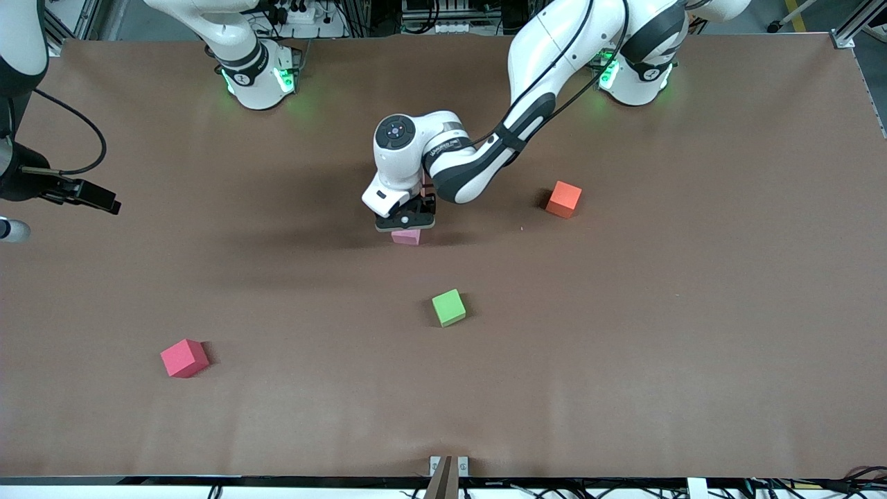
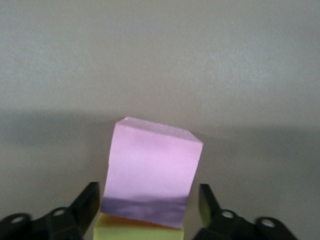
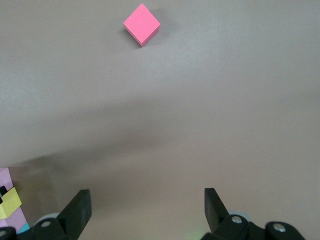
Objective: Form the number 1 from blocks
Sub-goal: 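Lower the pink cube beside the yellow cube and open the left gripper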
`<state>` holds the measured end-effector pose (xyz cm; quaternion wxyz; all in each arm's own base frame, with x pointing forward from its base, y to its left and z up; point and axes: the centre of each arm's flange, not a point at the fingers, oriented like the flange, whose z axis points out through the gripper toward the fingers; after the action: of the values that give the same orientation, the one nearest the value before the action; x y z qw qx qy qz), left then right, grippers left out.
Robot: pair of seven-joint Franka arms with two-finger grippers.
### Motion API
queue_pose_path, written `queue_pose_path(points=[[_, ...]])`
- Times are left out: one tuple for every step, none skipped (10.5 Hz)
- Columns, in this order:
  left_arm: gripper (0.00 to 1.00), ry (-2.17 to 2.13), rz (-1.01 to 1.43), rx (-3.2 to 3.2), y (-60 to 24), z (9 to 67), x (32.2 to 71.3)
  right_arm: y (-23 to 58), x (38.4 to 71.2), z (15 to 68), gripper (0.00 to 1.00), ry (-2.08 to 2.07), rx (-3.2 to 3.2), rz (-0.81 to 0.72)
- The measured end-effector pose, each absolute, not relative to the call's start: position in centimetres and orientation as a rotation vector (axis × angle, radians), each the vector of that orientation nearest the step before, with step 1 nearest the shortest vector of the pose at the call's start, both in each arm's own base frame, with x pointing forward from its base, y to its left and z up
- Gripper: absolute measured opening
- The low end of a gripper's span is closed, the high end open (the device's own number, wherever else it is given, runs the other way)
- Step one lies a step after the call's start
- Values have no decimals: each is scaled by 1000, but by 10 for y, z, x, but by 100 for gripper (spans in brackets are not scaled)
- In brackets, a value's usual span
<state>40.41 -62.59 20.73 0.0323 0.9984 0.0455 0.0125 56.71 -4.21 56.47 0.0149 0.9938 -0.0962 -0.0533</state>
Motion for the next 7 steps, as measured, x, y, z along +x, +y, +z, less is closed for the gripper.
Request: queue_pose_path(points=[[100, 142, 38, 3074, -627, 207, 403, -42, 567, 565, 100, -299, 3093, -166], [100, 143, 38, 3074, -626, 207, 403, -42, 567, 565, 100, -299, 3093, -166], [100, 147, 41, 3073, -626, 208, 405, -42, 567, 565, 100, -299, 3093, -166], [100, 152, 44, 3073, -625, 210, 408, -42, 567, 565, 100, -298, 3093, -166], [100, 159, 46, 3081, -624, 215, 410, -42, 567, 565, 100, -298, 3093, -166], [100, 171, 52, 3087, -623, 224, 412, -42, 567, 565, 100, -298, 3093, -166], [100, 190, 61, 3093, -623, 235, 413, -41, 567, 565, 100, -298, 3093, -165]])
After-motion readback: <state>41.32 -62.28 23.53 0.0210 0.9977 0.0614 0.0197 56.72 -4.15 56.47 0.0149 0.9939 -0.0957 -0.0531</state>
